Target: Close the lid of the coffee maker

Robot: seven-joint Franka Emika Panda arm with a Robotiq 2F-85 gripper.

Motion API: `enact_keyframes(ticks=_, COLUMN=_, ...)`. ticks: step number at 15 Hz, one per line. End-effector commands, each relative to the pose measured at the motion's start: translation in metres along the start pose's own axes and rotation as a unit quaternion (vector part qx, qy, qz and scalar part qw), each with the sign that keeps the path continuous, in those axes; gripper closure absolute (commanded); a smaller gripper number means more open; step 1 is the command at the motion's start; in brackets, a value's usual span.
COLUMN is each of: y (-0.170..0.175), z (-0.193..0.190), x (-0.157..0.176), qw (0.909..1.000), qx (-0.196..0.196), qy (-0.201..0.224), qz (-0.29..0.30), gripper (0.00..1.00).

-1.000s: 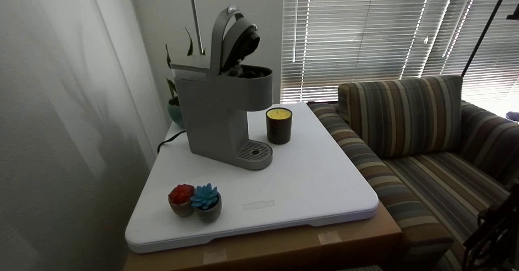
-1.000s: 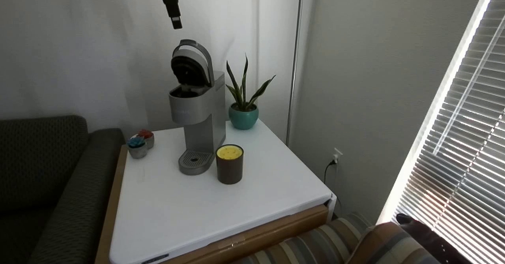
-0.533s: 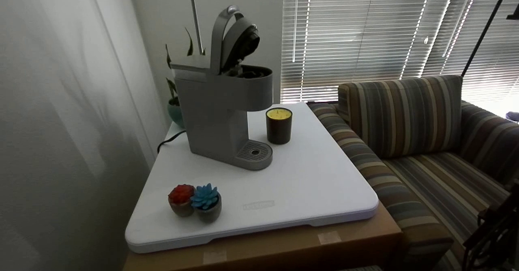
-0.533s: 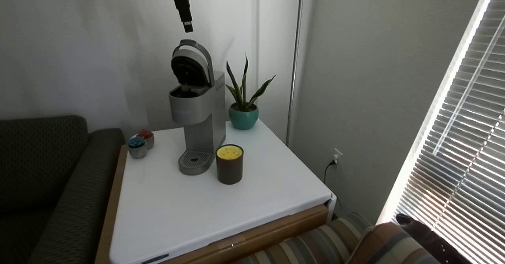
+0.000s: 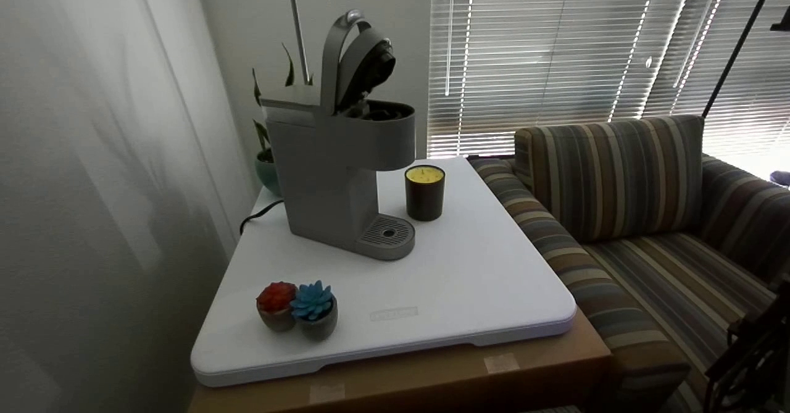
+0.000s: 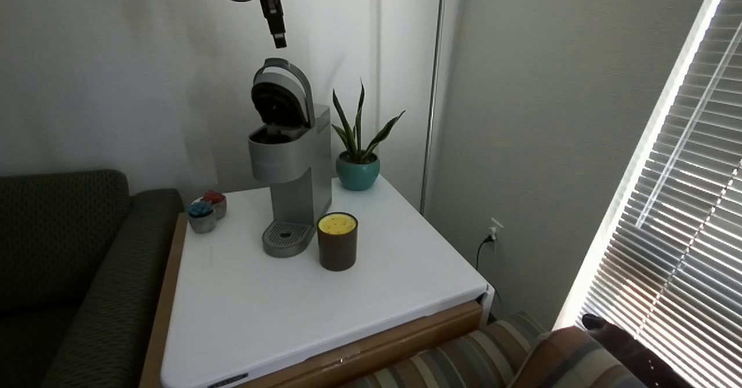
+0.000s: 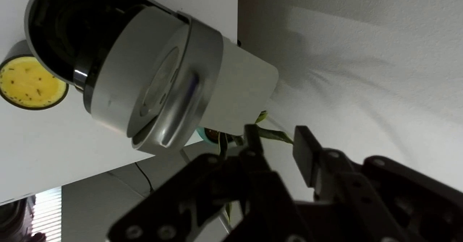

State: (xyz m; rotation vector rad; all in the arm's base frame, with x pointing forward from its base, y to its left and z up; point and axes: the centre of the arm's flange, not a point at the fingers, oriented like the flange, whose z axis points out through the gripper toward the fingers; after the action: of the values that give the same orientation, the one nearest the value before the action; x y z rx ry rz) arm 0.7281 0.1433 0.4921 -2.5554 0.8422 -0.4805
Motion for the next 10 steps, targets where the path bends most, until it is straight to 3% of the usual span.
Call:
enact_keyframes(ticks=1, y=0.001, z=-0.003, x=-0.002, qw=0.9998, qx=-0.016, qy=0.002, qz=0.015, gripper=0.97)
enact_keyframes(ticks=10, y=0.033, z=-0.009, x=-0.021, qw=0.9972, qx=-0.054, qy=0.003, qz=0.052, gripper=1.0)
